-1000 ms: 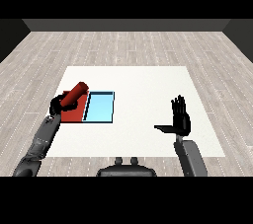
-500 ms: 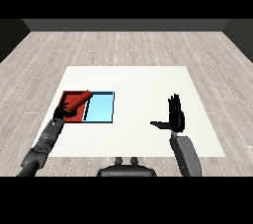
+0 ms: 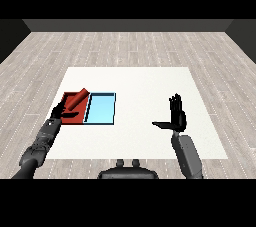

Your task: Pick the red can and put it in the red box

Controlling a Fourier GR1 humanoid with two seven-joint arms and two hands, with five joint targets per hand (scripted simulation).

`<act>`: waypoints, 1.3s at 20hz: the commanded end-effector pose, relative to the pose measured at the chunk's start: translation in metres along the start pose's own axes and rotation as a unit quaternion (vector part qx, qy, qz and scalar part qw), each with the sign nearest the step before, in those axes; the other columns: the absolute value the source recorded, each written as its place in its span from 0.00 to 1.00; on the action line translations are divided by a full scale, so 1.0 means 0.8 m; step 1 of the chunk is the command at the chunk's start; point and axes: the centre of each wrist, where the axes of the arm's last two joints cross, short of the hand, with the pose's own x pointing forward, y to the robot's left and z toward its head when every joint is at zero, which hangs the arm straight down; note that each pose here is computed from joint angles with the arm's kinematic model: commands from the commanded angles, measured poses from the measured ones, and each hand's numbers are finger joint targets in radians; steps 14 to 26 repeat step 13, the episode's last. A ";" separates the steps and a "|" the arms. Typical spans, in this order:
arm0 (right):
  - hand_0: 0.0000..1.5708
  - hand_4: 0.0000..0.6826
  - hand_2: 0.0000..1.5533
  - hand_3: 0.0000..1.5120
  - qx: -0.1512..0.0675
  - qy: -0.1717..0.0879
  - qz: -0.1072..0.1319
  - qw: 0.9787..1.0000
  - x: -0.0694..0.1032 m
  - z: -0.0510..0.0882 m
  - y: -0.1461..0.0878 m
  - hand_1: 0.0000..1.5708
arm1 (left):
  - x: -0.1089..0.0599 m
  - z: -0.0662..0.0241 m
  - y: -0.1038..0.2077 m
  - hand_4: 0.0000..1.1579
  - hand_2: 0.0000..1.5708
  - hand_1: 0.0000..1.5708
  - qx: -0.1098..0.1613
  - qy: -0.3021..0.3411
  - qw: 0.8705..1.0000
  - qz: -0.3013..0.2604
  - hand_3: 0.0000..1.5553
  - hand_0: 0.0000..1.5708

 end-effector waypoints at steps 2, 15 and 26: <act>0.00 0.00 0.00 0.00 0.010 -0.011 -0.017 1.000 0.005 0.003 0.002 0.00 | 0.041 -0.008 0.011 0.00 0.00 0.00 0.031 -0.134 0.968 0.212 0.00 0.00; 0.00 0.00 0.00 0.00 0.044 0.000 0.011 0.999 -0.007 0.013 -0.027 0.00 | 0.084 0.064 -0.136 0.00 0.00 0.00 -0.116 -0.379 0.788 0.471 0.00 0.00; 0.00 0.00 0.00 0.00 0.044 0.000 0.011 0.999 -0.007 0.013 -0.027 0.00 | 0.084 0.064 -0.136 0.00 0.00 0.00 -0.116 -0.379 0.788 0.471 0.00 0.00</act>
